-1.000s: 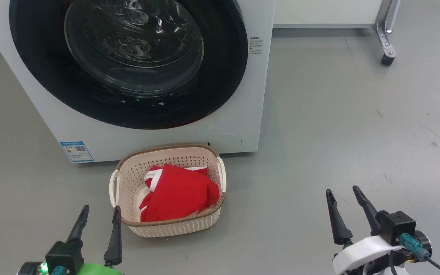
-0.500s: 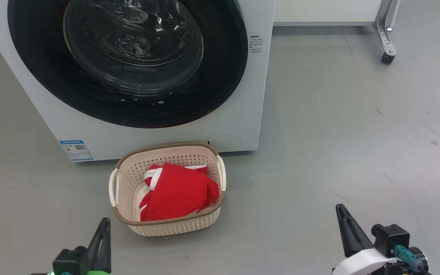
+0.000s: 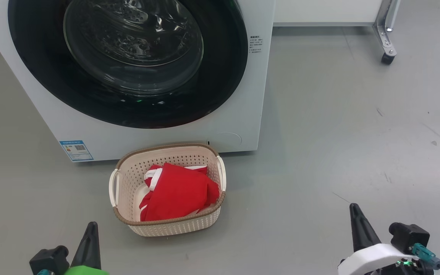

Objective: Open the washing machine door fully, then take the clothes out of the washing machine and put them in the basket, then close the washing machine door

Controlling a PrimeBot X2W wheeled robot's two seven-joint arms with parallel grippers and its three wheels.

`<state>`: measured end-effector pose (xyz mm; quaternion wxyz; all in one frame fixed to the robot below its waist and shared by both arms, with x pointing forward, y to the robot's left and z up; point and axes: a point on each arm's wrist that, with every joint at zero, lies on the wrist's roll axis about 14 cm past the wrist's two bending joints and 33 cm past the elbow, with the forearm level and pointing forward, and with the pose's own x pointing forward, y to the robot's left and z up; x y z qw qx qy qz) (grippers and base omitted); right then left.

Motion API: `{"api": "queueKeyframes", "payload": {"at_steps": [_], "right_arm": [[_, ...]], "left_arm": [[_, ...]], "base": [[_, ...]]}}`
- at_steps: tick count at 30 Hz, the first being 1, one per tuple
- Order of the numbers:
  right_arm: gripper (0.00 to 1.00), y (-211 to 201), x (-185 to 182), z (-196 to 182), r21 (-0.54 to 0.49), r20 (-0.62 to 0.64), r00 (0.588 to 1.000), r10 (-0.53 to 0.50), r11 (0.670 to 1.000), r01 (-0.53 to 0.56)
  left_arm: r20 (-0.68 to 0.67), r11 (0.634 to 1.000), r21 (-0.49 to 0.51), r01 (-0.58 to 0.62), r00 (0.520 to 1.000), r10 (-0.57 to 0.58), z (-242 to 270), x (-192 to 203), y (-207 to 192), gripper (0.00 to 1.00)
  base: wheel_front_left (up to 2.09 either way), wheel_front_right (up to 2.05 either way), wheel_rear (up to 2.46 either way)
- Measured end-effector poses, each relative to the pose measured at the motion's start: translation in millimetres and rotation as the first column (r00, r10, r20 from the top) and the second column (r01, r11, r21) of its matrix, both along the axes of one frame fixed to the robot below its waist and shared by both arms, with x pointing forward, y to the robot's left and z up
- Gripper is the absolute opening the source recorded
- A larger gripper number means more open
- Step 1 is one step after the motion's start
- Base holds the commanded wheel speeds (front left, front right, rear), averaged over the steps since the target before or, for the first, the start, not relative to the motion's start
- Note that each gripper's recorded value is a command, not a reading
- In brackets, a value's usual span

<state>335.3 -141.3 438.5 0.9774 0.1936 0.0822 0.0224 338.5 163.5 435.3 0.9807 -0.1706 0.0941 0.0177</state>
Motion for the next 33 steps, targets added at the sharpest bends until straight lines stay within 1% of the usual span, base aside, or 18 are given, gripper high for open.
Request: {"api": "queueKeyframes", "payload": {"at_steps": [3, 7, 15, 25, 33], "right_arm": [[0.00, -2.5, 0.4, -0.5, 0.055, -0.012, 1.000, -0.017, 0.998, 0.018], [0.00, -7.1, 0.9, -1.8, 0.100, -0.029, 0.999, -0.040, 0.994, 0.043], [0.00, -14.7, 2.8, -2.9, 0.211, -0.060, 0.995, -0.081, 0.973, 0.092], [0.00, -23.3, 7.9, -0.1, 0.336, -0.082, 0.990, -0.117, 0.932, 0.138], [0.00, -29.4, 11.7, 2.0, 0.430, -0.099, 0.985, -0.138, 0.887, 0.168]], "left_arm": [[-0.004, 0.999, -0.050, -0.015, 1.000, 0.015, 0.8, 2.0, 0.8, 0.00], [-0.017, 0.995, -0.101, -0.026, 1.000, 0.024, -0.2, 2.7, 2.0, 0.00], [-0.033, 0.974, -0.218, -0.063, 0.998, 0.057, 0.9, 7.0, 7.6, 0.00], [-0.056, 0.934, -0.346, -0.093, 0.995, 0.079, 1.2, 9.6, 10.2, 0.00], [-0.061, 0.886, -0.449, -0.117, 0.993, 0.101, 4.3, 13.3, 13.4, 0.00]], "base": [[0.00, 0.00, 0.00], [0.00, 0.00, 0.00], [0.00, 0.00, 0.00], [0.00, 0.00, 0.00], [0.00, 0.00, 0.00]]}}
